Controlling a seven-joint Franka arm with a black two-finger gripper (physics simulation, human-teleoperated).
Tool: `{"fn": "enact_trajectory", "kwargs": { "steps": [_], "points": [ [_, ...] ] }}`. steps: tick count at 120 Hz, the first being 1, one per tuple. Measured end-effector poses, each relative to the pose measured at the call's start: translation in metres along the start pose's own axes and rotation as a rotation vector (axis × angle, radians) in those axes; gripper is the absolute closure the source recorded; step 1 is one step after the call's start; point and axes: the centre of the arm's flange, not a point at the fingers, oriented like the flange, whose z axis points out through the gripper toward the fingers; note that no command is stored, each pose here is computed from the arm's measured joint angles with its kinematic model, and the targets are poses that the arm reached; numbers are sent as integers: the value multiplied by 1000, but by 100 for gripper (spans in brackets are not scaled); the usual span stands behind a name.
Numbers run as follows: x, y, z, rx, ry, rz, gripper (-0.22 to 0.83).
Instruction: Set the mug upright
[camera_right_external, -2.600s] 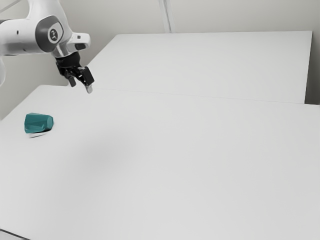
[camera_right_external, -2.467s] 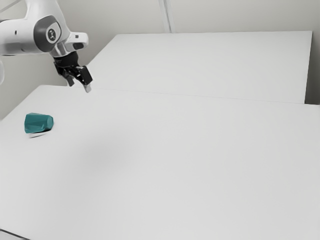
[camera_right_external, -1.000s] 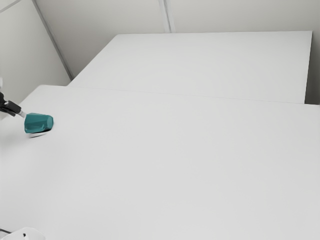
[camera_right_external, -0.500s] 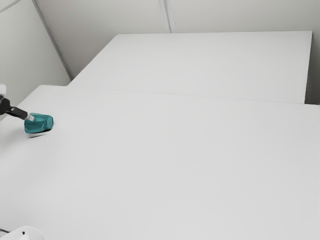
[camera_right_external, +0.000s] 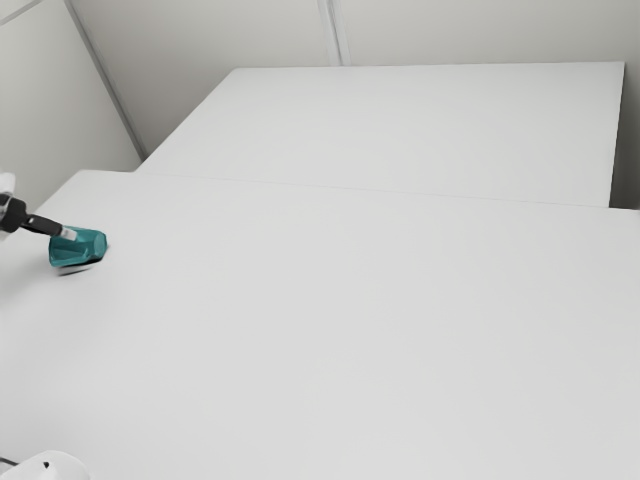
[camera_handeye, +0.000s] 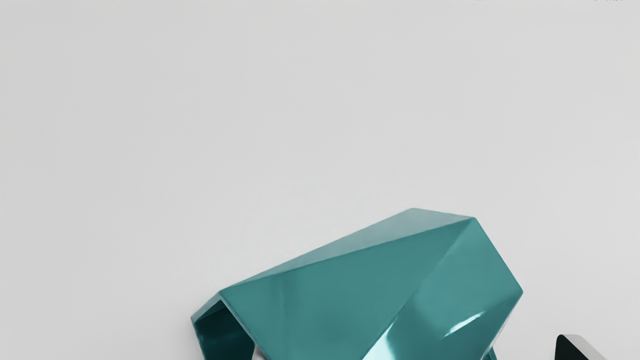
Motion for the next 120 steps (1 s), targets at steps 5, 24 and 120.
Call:
{"fn": "enact_trajectory", "kwargs": {
  "steps": [5,24,120],
  "points": [
    [-1,0,2,-7,7,-2,0],
    [-1,0,3,-31,43,-15,1],
    [10,11,-8,-82,99,-40,77]
  ]
}}
